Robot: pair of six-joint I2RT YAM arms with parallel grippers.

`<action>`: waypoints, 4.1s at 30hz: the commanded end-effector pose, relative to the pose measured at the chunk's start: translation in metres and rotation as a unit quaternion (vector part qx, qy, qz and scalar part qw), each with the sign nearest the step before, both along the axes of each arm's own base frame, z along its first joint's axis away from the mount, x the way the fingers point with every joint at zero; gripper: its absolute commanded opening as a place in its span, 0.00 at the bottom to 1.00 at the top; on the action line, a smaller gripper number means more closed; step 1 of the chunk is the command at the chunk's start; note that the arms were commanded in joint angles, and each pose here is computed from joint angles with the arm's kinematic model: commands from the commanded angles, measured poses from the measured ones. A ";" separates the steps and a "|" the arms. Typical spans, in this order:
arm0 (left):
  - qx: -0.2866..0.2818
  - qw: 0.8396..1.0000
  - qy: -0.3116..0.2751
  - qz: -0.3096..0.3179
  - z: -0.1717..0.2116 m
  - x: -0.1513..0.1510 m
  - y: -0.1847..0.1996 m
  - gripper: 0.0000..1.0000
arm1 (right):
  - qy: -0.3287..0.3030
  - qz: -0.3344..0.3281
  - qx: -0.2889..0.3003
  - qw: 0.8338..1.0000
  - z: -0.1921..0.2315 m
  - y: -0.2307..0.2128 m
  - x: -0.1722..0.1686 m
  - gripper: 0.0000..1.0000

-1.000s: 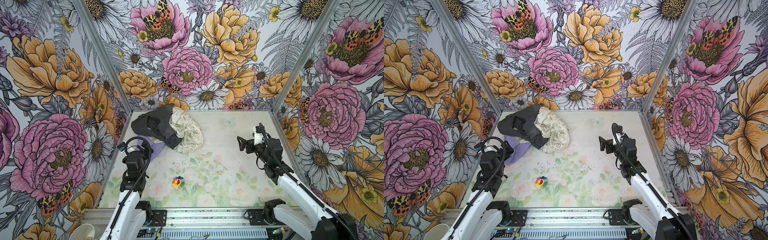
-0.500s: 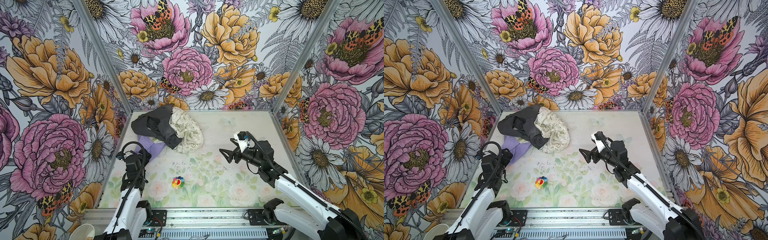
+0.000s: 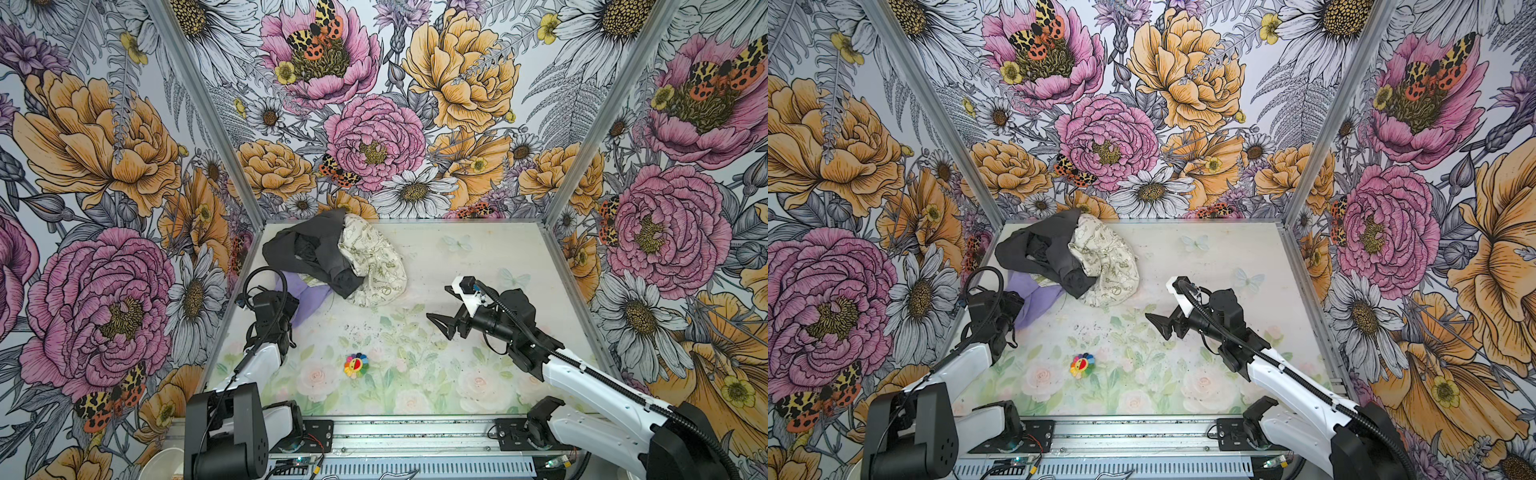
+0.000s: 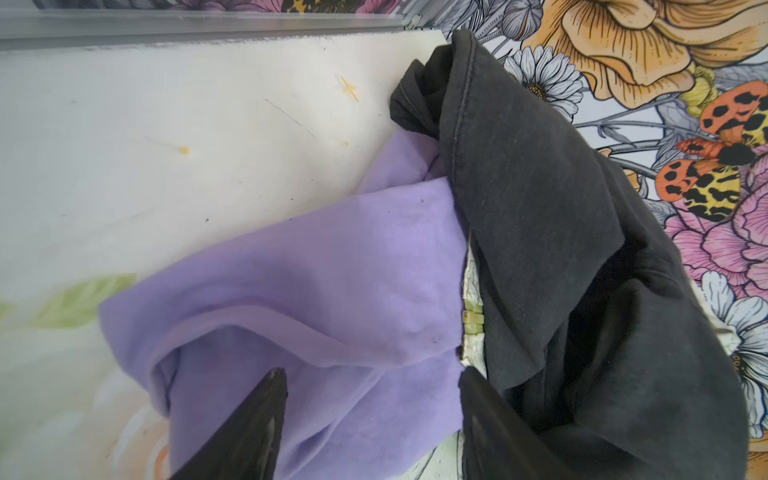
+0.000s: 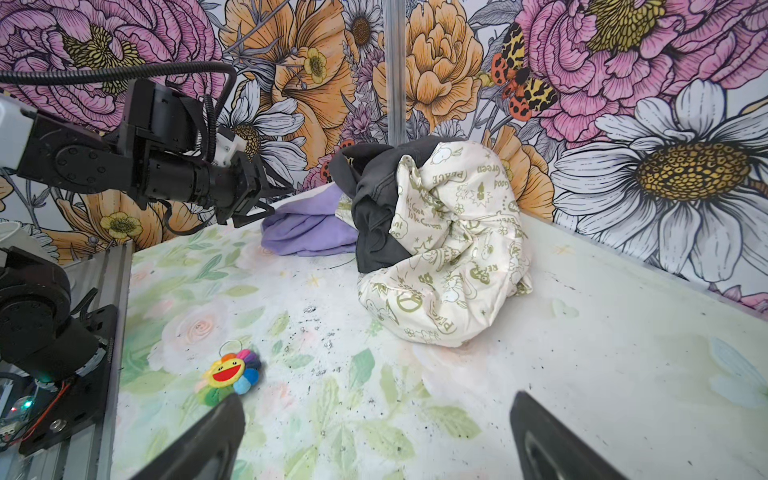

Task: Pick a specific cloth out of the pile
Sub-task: 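Lower the left gripper onto the lavender shirt while the right arm moves inward, then grasp the lavender shirt with the left gripper and lift it up, then carry the lavender shirt with the left gripper away from the pile and lay it down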

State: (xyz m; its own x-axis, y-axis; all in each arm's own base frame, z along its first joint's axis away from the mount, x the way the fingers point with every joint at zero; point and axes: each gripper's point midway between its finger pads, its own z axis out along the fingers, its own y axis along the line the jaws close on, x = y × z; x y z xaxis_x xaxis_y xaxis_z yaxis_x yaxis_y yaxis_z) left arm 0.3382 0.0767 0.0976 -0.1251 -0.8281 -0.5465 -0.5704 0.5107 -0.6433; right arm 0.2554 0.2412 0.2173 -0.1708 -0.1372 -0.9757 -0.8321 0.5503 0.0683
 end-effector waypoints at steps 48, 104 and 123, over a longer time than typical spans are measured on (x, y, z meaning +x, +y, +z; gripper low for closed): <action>0.179 0.972 -0.150 -0.002 0.222 0.033 0.005 0.00 | -0.023 -0.028 -0.009 0.999 -0.003 -0.005 0.007 1.00; 0.228 0.812 -0.228 -0.486 0.317 0.087 -0.392 0.11 | -0.071 -0.189 -0.010 0.979 0.007 -0.057 0.028 0.99; 0.265 0.896 -0.076 -0.349 0.194 0.025 -0.234 0.98 | -0.071 -0.201 -0.012 0.977 0.002 -0.060 0.031 1.00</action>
State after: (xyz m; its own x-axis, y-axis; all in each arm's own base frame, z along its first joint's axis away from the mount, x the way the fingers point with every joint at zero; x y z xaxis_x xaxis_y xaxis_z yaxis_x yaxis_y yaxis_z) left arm 0.3586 -0.1974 0.3177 -0.3782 -0.0869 -0.9216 0.2431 0.9513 -0.1895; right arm 0.2853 0.1811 0.2169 -0.0980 -0.1150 -0.9885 -0.5560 0.8301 -0.0415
